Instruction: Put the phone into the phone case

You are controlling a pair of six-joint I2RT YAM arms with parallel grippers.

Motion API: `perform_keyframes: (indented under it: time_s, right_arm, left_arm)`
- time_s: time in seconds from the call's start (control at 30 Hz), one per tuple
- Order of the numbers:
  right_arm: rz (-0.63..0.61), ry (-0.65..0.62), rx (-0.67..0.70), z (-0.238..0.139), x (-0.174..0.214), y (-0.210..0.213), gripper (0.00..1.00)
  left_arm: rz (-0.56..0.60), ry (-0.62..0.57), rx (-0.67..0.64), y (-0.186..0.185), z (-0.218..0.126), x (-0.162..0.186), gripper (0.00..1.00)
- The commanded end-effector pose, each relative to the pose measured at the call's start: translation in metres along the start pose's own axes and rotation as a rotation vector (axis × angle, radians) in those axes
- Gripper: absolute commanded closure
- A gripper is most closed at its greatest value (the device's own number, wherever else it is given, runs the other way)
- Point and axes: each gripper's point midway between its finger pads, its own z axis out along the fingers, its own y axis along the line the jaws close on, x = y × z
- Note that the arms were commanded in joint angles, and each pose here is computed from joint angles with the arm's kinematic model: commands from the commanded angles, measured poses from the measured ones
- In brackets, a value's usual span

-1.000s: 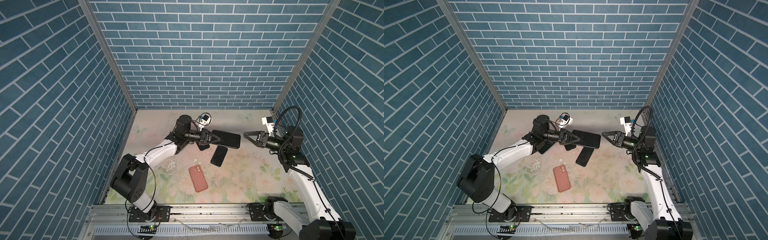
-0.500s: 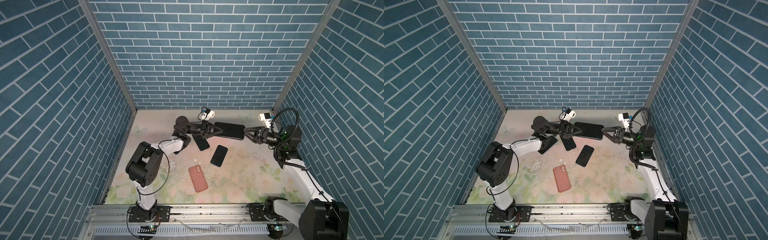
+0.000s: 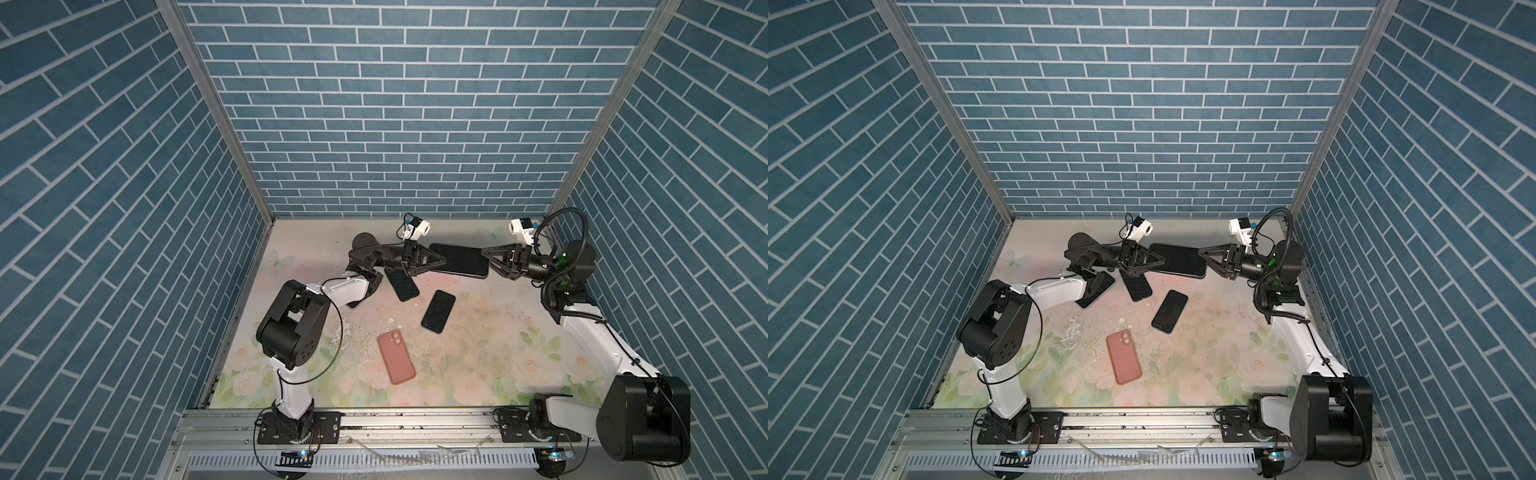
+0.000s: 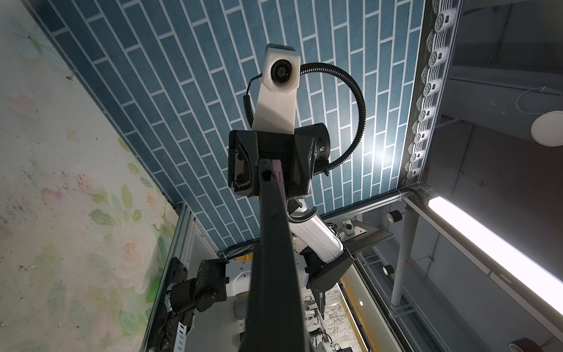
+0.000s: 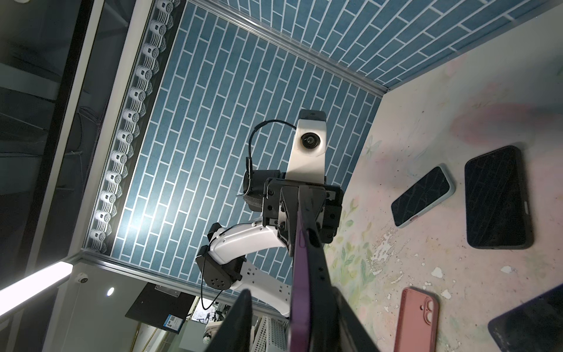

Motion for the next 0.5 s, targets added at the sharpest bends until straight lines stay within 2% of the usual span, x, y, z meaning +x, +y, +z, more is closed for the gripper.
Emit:
perform_keyframes:
  time_s: [0.0,0.13,0.2,0.27,0.47]
  right_arm:
    - [-0.054,0.004,-0.023,0.004,-0.007,0.018,0.65]
    - [-0.033,0.013,-0.018,0.005,-0.006,0.014,0.79]
    - [-0.024,0.016,-0.007,0.005,-0.006,0.009,0.91]
    - [-0.016,0.022,0.018,0.005,-0.004,0.001,0.99]
    - [-0.051,0.049,0.216,-0.002,0.013,-0.023,1.00]
  left_arm:
    - [0.079,0.012,0.015,-0.011,0.000,0.000,1.00]
    - [0.078,0.017,0.002,-0.008,0.000,0.001,1.00]
    - [0.080,0.017,-0.001,-0.008,-0.001,0.001,1.00]
    - [0.083,0.017,-0.001,-0.008,-0.001,0.001,1.00]
    - [0.104,0.002,-0.002,-0.016,-0.003,-0.003,1.00]
